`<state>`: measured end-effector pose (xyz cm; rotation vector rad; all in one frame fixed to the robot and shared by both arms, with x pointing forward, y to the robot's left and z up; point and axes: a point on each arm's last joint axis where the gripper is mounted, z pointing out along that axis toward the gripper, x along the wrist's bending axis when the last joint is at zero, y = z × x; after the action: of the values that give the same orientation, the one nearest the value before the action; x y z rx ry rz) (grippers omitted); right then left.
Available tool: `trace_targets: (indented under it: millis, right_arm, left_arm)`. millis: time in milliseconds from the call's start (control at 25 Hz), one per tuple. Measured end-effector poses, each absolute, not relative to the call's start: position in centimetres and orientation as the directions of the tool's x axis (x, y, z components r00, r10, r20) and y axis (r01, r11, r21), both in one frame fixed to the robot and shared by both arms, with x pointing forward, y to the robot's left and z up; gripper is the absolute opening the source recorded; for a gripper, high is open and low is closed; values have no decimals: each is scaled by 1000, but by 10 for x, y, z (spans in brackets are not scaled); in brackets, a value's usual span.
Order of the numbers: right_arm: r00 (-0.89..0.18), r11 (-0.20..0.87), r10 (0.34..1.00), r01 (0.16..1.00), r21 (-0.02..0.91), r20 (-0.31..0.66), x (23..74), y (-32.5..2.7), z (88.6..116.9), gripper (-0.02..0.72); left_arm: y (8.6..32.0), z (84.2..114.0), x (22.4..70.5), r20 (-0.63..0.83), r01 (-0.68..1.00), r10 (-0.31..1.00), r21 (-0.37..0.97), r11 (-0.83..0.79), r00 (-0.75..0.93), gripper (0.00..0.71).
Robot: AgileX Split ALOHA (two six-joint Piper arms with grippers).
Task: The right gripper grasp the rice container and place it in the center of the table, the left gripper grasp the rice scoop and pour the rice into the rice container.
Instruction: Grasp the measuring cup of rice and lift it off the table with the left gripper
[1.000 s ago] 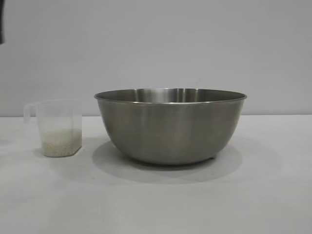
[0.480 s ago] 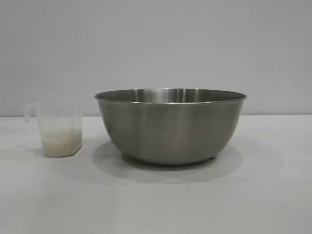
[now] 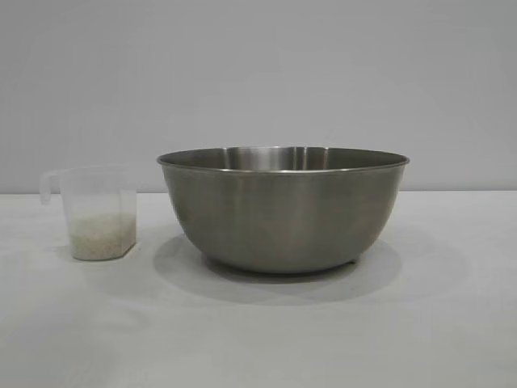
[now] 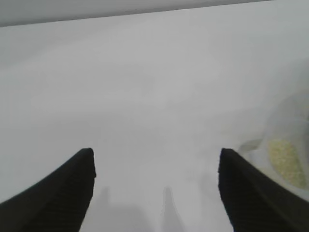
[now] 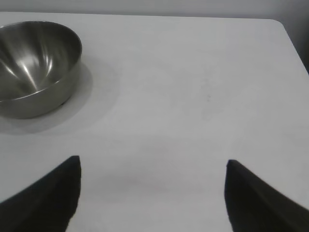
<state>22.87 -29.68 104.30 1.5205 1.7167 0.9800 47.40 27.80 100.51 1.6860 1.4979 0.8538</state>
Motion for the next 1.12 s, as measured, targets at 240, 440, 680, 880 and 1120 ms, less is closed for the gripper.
trace_targets:
  millis: [240, 440, 680, 880, 1120]
  right_arm:
    - [-129, 54, 991, 517, 854, 15, 229, -297, 1043, 573]
    - [-129, 54, 991, 517, 854, 15, 229, -297, 1043, 573]
    - [-129, 54, 991, 517, 854, 15, 229, -297, 1043, 573]
    - [-129, 54, 991, 517, 854, 15, 229, -297, 1043, 573]
    - [-129, 54, 991, 517, 854, 15, 229, -297, 1043, 573]
  left_arm:
    - [260, 970, 444, -44, 463, 985, 885, -38, 164, 505]
    - [264, 952, 421, -96, 388, 985, 921, 33, 144, 505]
    - [270, 939, 394, -104, 286, 982, 957, 55, 158, 505]
    - [269, 942, 390, -97, 217, 977, 975, 55, 188, 505]
    - [268, 945, 391, -96, 181, 976, 982, 60, 196, 505]
